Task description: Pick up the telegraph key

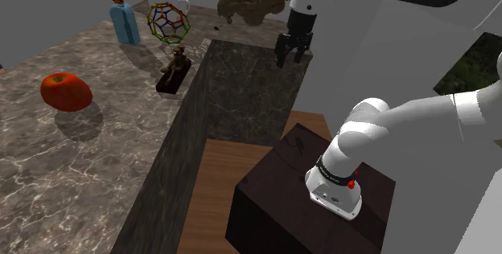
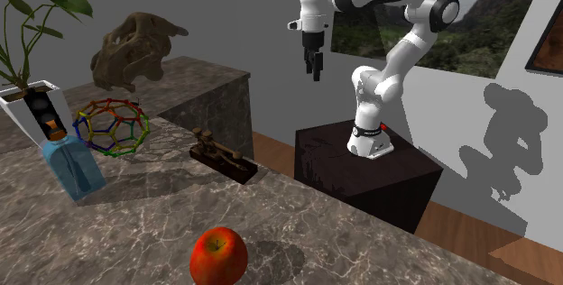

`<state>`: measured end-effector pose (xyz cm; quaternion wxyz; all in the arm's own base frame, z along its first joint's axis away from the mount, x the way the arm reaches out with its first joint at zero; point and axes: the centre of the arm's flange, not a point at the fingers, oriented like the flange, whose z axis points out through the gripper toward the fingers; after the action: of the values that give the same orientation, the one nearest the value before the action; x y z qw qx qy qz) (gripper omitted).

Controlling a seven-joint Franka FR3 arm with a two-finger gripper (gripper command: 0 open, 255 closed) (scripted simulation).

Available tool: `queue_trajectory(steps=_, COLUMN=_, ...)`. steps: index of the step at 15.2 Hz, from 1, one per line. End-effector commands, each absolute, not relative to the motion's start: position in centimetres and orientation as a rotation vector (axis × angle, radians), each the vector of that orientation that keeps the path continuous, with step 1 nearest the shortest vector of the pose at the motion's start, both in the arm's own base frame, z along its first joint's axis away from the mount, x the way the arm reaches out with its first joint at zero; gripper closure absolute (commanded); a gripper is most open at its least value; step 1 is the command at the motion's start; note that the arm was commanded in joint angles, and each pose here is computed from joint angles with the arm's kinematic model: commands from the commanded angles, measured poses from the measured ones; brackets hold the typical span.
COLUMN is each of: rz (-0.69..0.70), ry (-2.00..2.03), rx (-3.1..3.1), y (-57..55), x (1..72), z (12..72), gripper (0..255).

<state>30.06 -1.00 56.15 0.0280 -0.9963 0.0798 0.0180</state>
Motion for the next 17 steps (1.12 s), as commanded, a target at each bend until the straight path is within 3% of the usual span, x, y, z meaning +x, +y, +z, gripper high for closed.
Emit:
queue_trajectory(steps=1, rz=0.056, ry=0.246, rx=-3.075, y=-1.0, x=30.1, z=56.2, gripper=0)
queue_trajectory(steps=17, rz=0.027, ry=0.241, rx=-3.097, y=6.4, x=49.6, z=54.2, gripper=0)
